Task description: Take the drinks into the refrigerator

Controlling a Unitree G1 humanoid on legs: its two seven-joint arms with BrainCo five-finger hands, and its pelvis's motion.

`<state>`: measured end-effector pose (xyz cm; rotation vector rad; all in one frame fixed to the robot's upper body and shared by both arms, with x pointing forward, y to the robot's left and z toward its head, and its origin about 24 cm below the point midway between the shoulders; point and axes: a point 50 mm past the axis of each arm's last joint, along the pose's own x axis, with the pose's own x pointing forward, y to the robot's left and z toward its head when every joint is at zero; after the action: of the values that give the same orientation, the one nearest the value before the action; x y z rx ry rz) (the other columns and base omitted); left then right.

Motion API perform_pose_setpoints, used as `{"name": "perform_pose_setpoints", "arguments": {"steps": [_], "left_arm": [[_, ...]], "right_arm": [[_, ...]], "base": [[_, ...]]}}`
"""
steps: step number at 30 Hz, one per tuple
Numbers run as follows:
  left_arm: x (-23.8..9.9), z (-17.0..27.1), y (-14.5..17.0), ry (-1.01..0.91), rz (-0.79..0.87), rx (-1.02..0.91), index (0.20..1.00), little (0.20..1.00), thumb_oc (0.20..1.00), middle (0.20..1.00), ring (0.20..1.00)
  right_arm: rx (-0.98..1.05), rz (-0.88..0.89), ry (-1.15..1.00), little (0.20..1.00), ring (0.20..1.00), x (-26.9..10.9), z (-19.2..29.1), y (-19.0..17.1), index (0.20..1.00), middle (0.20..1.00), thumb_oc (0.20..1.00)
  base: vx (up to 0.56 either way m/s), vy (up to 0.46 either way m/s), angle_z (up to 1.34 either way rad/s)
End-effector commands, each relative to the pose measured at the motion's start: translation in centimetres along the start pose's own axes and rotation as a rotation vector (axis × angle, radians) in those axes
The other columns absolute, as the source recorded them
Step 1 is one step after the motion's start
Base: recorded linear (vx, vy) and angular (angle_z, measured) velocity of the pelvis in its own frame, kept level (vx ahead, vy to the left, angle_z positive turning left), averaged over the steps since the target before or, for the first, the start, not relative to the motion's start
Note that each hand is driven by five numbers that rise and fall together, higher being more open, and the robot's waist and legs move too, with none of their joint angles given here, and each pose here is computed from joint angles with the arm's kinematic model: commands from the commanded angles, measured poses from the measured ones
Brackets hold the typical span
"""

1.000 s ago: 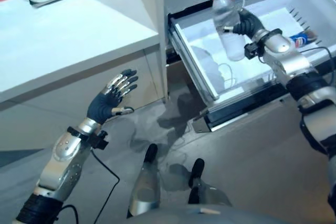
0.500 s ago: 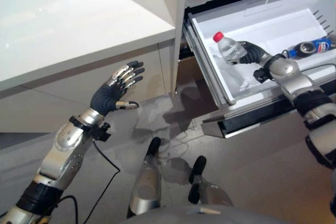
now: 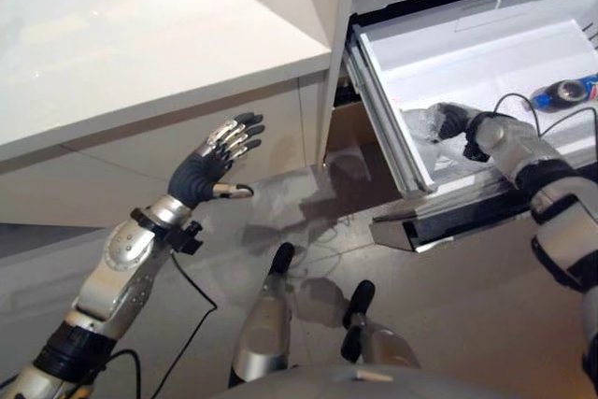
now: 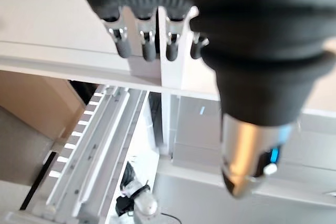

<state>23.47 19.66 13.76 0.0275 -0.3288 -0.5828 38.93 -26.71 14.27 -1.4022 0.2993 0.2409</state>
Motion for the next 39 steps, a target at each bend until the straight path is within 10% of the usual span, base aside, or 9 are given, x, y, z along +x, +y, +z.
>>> {"name": "perform_pose_setpoints", "arguments": {"steps": [1,4,5,6,19,30,39], "left_arm": [[0.6,2.7,-1.2,-0.162,-0.034,0.051,1.000,1.000,1.000,1.000,1.000],[0.6,2.8,-1.1,-0.164,-0.026,0.054,1.000,1.000,1.000,1.000,1.000],[0.5,2.8,-1.1,-0.165,-0.025,0.056,1.000,1.000,1.000,1.000,1.000],[0.5,2.8,-1.0,-0.165,-0.021,0.059,1.000,1.000,1.000,1.000,1.000],[0.0,2.9,-0.6,-0.160,0.006,0.068,1.000,1.000,1.000,1.000,1.000],[-1.3,3.2,0.8,-0.139,0.078,0.108,1.000,1.000,1.000,1.000,1.000],[-3.5,3.2,1.3,-0.086,0.132,0.144,1.000,1.000,1.000,1.000,1.000]], "right_arm": [[-0.117,0.020,-0.167,0.200,0.200,0.2,3.6,0.5,0.200,0.200,0.200],[-0.107,0.013,-0.171,0.200,0.200,0.2,3.6,0.4,0.200,0.200,0.200],[-0.101,0.009,-0.175,0.790,0.790,0.2,3.7,0.3,0.790,0.790,0.790],[-0.099,0.002,-0.173,1.000,1.000,0.2,3.6,0.1,1.000,1.000,1.000],[-0.101,-0.088,-0.245,1.000,1.000,-0.5,5.2,-2.7,1.000,1.000,1.000],[-0.201,-0.594,-0.360,1.000,1.000,-12.6,0.7,-12.3,1.000,1.000,1.000],[-0.185,-0.473,-0.122,1.000,1.000,-17.3,-7.4,-4.7,1.000,1.000,1.000]], "base": [[0.00,-0.022,0.07],[0.00,-0.014,0.07],[-0.01,-0.001,0.07],[0.00,0.000,0.06],[0.00,0.001,0.00],[0.01,0.006,0.01],[0.01,0.036,-0.22]]}}
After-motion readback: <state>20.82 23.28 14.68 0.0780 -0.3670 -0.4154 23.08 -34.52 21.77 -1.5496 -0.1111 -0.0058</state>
